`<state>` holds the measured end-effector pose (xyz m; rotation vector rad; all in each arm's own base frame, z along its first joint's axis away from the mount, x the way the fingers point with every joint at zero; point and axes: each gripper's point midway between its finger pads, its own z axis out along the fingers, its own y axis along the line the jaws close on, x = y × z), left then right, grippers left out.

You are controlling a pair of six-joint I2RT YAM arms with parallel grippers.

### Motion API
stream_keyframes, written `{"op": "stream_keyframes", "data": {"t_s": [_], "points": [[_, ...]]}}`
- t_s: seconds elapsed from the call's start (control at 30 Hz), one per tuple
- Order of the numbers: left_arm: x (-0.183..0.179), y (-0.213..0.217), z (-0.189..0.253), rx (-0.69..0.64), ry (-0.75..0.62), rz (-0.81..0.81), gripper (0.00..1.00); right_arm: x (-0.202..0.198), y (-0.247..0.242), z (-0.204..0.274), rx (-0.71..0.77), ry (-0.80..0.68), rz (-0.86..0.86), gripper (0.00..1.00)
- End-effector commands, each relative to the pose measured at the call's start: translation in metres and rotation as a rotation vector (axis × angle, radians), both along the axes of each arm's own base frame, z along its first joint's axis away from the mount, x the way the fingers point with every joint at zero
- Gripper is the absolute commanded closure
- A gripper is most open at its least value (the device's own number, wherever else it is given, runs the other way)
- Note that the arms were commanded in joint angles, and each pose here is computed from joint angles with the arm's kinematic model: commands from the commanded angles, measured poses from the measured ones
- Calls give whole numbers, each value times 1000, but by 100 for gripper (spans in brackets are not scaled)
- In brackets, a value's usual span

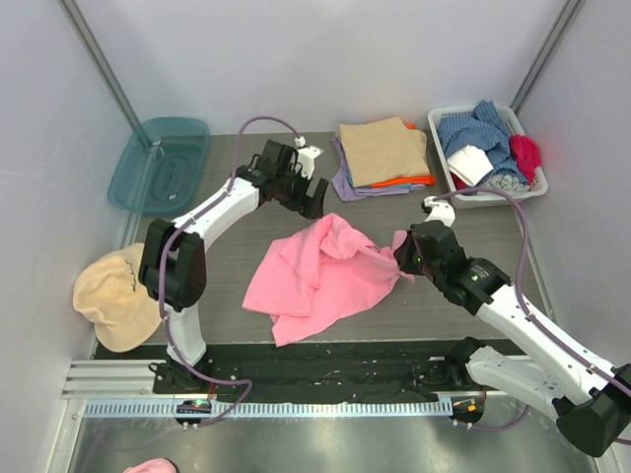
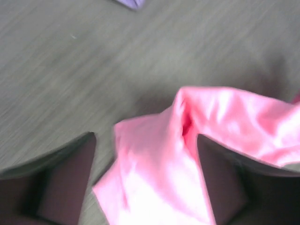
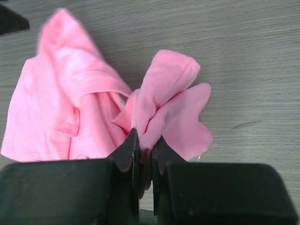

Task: Fold and stack the t-shirts
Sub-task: Flatten the tshirt out

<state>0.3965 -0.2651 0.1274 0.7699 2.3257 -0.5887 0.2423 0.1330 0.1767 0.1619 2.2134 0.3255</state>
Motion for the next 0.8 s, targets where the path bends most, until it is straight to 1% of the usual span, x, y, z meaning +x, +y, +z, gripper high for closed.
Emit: {"op": "stream_keyframes", "data": {"t_s": [0.0,0.1,0.13,0.17,0.2,0.27,0.3,0.37,0.4,0.43,0.47,0.5,0.53,0.57,0.6,0.67,0.7,0.77], "points": [[37,7,30,48,-134,25,0,6,-2,3,12,-26,-38,99],[47,21,41,90,-157,98,0,5,-2,2,13,-22,-35,99],[43,25,44,95,-148,116,0,4,-3,2,14,-21,-36,99],[38,29,59,80,-166,137,0,4,-3,2,14,-22,-37,99],[29,35,57,91,-158,153,0,4,-3,1,12,-21,-35,99],[14,41,62,54,-136,236,0,4,-3,-1,8,-16,-33,99],[-9,47,64,34,-124,252,0,4,-2,-3,6,-11,-32,99],[-33,50,61,-19,-79,336,0,4,-2,-4,4,-10,-31,99],[-63,50,48,-29,-41,328,0,4,-2,-5,3,-8,-27,99],[-72,51,46,-39,-55,353,0,4,-1,-6,1,-4,-26,99],[-85,51,38,-55,-28,416,0,5,-2,-7,-3,-2,-26,99],[-112,48,11,-10,10,408,0,6,-1,-7,-1,-6,-26,99],[-124,48,16,-40,2,440,0,6,0,-9,-5,1,-23,99],[-132,52,8,-53,24,529,0,6,1,-9,-4,2,-20,99],[-155,51,-11,-32,59,532,0,7,1,-9,-4,3,-18,99],[-177,51,-12,-78,66,605,2,7,3,-8,1,3,-14,99],[-189,59,-26,-50,82,623,3,7,3,-8,4,1,-15,99],[-205,61,-29,-49,84,640,8,7,3,-10,5,5,-15,99]]}}
